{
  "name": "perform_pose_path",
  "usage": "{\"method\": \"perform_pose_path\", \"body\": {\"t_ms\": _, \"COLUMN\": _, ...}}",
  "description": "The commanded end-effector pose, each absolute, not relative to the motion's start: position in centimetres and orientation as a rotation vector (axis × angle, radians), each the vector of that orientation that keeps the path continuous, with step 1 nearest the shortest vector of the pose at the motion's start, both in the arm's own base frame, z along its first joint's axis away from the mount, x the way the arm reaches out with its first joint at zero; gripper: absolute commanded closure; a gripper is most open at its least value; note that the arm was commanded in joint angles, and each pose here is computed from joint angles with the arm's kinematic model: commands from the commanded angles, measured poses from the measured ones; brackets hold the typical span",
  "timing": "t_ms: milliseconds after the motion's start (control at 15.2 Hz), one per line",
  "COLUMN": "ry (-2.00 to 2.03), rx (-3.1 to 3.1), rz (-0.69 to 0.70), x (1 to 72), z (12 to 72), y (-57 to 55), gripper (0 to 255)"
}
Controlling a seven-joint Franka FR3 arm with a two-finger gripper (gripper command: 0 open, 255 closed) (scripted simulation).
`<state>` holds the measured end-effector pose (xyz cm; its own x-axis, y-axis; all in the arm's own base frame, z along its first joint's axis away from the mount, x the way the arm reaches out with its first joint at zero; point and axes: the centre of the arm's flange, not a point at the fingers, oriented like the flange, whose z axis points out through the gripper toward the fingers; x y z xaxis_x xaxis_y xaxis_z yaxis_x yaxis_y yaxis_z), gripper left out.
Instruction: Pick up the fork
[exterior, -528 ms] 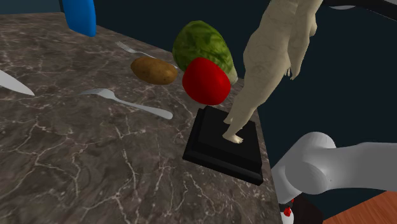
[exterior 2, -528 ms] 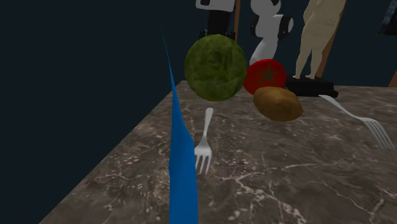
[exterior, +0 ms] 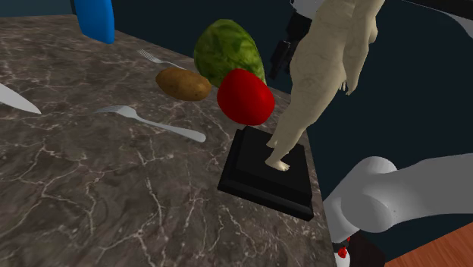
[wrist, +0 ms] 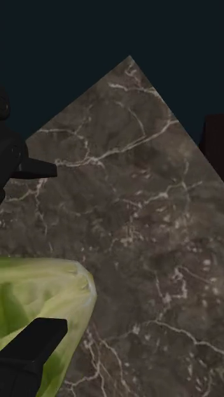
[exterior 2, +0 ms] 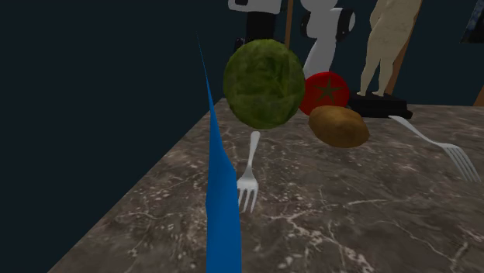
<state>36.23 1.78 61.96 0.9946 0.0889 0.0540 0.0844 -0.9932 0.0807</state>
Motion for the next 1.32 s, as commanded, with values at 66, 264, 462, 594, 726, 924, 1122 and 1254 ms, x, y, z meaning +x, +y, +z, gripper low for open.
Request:
{"method": "perform_pose_path", "body": {"t_ms": 66, "ry": 0.183, "rx": 3.068, "rz": 0.092, "x": 39.6, "z": 61.5, "y": 3.9, "gripper": 0}}
{"method": "perform_pose_path", "body": {"t_ms": 264, "ry": 0.232, "rx": 3.076, "rz": 0.094, "x": 42.9, "z": 61.0, "y": 5.8, "gripper": 0}}
{"method": "perform_pose_path", "body": {"t_ms": 462, "ry": 0.281, "rx": 3.082, "rz": 0.097, "x": 46.2, "z": 60.6, "y": 7.8, "gripper": 0}}
{"method": "perform_pose_path", "body": {"t_ms": 594, "ry": 0.315, "rx": 3.086, "rz": 0.098, "x": 48.3, "z": 60.3, "y": 9.2, "gripper": 0}}
{"method": "perform_pose_path", "body": {"t_ms": 726, "ry": 0.348, "rx": 3.090, "rz": 0.100, "x": 50.4, "z": 60.0, "y": 10.7, "gripper": 0}}
{"method": "perform_pose_path", "body": {"t_ms": 924, "ry": 0.398, "rx": 3.095, "rz": 0.103, "x": 53.5, "z": 59.7, "y": 12.9, "gripper": 0}}
{"method": "perform_pose_path", "body": {"t_ms": 1122, "ry": 0.448, "rx": 3.099, "rz": 0.105, "x": 56.5, "z": 59.3, "y": 15.3, "gripper": 0}}
{"method": "perform_pose_path", "body": {"t_ms": 1254, "ry": 0.482, "rx": 3.101, "rz": 0.107, "x": 58.5, "z": 59.1, "y": 16.9, "gripper": 0}}
